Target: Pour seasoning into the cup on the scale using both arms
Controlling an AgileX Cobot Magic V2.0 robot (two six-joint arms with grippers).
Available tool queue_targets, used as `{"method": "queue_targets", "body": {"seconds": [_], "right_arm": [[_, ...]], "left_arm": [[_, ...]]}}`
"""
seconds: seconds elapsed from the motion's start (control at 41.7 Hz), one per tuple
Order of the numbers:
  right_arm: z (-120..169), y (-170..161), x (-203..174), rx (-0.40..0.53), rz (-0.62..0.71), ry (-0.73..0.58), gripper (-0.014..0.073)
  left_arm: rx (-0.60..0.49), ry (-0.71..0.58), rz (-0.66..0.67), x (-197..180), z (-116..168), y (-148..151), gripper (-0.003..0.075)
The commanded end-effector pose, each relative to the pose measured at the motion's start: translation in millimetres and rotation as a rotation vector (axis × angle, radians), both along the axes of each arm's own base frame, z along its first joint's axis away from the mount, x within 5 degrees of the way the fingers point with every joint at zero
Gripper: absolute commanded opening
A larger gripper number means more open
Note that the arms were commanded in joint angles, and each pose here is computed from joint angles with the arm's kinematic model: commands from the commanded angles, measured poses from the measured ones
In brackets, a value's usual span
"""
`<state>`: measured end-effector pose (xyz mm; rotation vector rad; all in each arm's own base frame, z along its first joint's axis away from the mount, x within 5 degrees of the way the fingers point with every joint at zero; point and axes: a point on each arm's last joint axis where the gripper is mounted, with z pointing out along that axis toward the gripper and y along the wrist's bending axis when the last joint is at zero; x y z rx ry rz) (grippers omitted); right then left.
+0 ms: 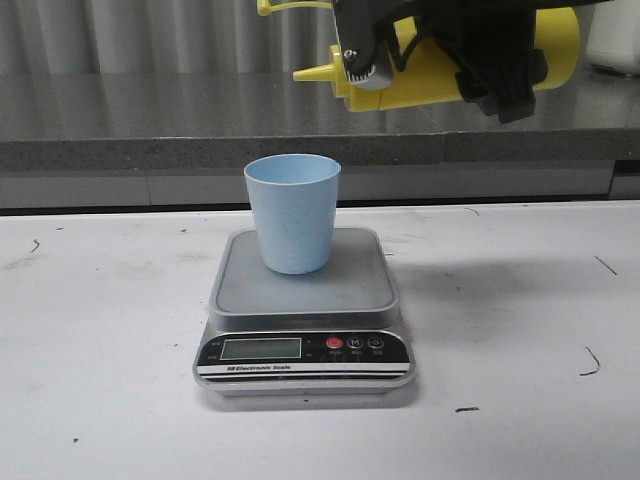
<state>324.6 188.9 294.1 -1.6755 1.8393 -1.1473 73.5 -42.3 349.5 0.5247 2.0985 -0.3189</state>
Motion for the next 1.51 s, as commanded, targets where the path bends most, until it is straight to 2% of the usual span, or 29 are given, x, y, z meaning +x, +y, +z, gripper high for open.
{"method": "queue_targets", "body": {"seconds": [0.0, 0.072, 0.24, 0.408, 0.552, 0.768, 0.863, 0.959, 1.079, 1.151, 1.271, 1.487], "right_arm": [[36, -6, -2, -0.022, 0.025, -0.128, 0.0369], [37, -6, -2, -0.031, 0.031, -0.125, 0.0369], [40, -7, -1, -0.124, 0.077, -0.127, 0.0369], [41, -7, -1, -0.149, 0.097, -0.121, 0.0360], [41, -7, -1, -0.206, 0.133, -0.100, 0.0358], [41, -6, -1, -0.209, 0.144, -0.098, 0.0358], [40, -6, -1, -0.182, 0.127, -0.101, 0.0358], [42, -10, -1, -0.103, 0.058, -0.130, 0.0358], [51, -12, -8, 0.137, -0.057, -0.197, 0.0358], [63, -14, -17, 0.306, -0.095, -0.219, 0.0358], [81, -19, -32, 0.535, -0.148, -0.225, 0.0358], [106, -36, -63, 0.832, -0.207, -0.269, 0.0358]], "left_arm": [[-0.056, -0.084, -0.010, 2, 14, -2, 0.0355], [-0.056, -0.084, -0.010, 2, 14, -2, 0.0355], [-0.056, -0.084, -0.010, 2, 14, -2, 0.0355], [-0.056, -0.084, -0.010, 2, 14, -2, 0.0355], [-0.056, -0.084, -0.010, 2, 14, -2, 0.0355], [-0.056, -0.084, -0.010, 2, 14, -2, 0.0355], [-0.056, -0.084, -0.010, 2, 14, -2, 0.0355], [-0.056, -0.084, -0.010, 2, 14, -2, 0.0355], [-0.056, -0.084, -0.010, 2, 14, -2, 0.0355], [-0.056, -0.084, -0.010, 2, 14, -2, 0.0355], [-0.056, -0.084, -0.010, 2, 14, -2, 0.0355], [-0.056, -0.084, -0.010, 2, 14, -2, 0.0355]]}}
